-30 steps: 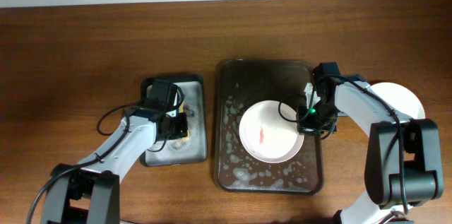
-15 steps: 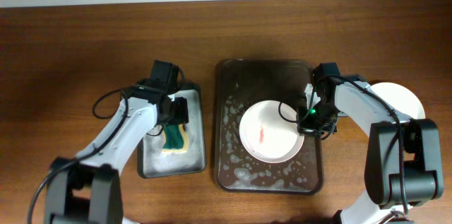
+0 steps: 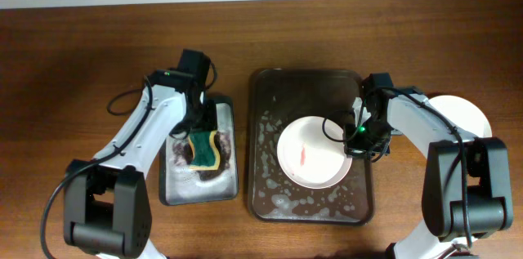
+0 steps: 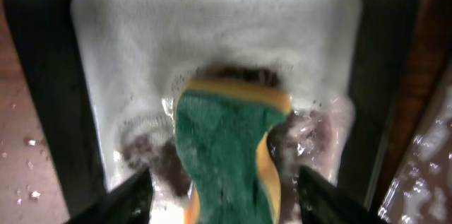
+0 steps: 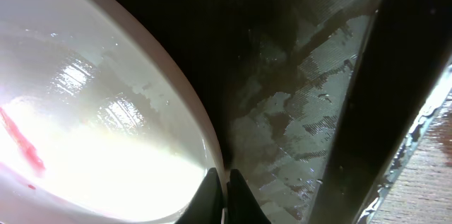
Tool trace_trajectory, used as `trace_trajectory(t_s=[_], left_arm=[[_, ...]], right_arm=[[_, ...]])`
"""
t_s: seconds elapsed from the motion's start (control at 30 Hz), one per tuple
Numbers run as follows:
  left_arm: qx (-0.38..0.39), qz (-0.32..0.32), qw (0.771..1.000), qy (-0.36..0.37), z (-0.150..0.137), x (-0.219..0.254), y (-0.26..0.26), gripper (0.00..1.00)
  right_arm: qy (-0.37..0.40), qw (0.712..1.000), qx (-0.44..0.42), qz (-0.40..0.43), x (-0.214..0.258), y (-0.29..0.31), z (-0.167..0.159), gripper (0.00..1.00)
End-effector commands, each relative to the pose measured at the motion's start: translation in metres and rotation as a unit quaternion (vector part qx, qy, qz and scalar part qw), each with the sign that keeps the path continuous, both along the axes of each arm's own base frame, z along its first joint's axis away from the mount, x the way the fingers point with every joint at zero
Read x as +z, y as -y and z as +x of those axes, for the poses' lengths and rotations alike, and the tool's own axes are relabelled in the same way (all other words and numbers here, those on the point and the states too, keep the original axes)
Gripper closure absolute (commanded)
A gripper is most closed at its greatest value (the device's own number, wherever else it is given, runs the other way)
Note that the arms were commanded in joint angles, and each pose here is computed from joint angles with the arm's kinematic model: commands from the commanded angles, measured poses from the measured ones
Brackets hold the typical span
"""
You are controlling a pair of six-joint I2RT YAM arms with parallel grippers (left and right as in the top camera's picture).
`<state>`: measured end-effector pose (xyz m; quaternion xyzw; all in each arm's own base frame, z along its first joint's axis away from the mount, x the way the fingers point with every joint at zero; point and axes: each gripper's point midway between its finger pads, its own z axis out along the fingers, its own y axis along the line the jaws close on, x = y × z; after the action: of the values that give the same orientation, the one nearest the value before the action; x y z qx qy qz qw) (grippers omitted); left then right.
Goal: Clean dirty plates on tray and stack at the side
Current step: 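Grasp the sponge with the left gripper and lift it toward the plate, then scrub the last plate with the sponge while the right gripper holds it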
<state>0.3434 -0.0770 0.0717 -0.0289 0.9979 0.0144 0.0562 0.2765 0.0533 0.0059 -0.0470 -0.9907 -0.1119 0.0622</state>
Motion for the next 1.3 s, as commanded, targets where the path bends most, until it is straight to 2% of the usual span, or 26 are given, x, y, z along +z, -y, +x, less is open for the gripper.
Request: trace_trajectory(t_s=[0.0,0.2,0.27,0.33,0.53,0.8,0.87,1.0,1.1,1.27], left_arm=[[-0.002,-0.013,0.999,-0.029,-0.013,0.001,0.003,0.36],[0.053,-0.013,0.997,-0.055,-0.038,-0.045,-0.002,0.57],[0.052,-0.028,0.997,-0.053,-0.044,-0.065,0.001,0.74],[0.052,-0.033,0.997,-0.048,-0.051,-0.082,0.001,1.00],[0.041,-0.035,0.998,-0.040,-0.037,-0.059,0.004,1.00],[0.011,-0.053,0.998,0.032,0.002,0.043,0.016,1.00],[-0.004,-0.082,0.995,0.060,0.006,0.067,0.032,1.00],[-0.053,-0.152,0.985,0.064,0.000,0.075,0.080,1.00],[-0.090,-0.164,0.980,0.074,-0.004,0.074,0.113,1.00],[-0.104,-0.188,0.974,0.078,-0.011,0.065,0.167,1.00]], right_arm=[[-0.012,1.000,-0.003,-0.009,-0.004,0.004,-0.006,0.96],[-0.012,1.000,-0.003,-0.009,-0.004,0.004,-0.006,0.96],[-0.012,1.000,-0.003,-0.009,-0.004,0.004,-0.006,0.96],[-0.012,1.000,-0.003,-0.009,-0.004,0.004,-0.006,0.96],[-0.013,1.000,-0.003,-0.009,-0.004,0.004,-0.006,0.96],[-0.014,1.000,-0.003,-0.009,-0.004,0.004,-0.007,0.96],[-0.013,1.000,-0.003,-0.009,-0.004,0.004,-0.006,0.96],[-0.003,1.000,-0.003,-0.003,-0.004,0.002,-0.002,0.96],[0.011,1.000,-0.004,-0.003,-0.006,0.002,0.005,0.96],[0.011,1.000,-0.006,-0.003,-0.010,0.002,0.003,0.96]])
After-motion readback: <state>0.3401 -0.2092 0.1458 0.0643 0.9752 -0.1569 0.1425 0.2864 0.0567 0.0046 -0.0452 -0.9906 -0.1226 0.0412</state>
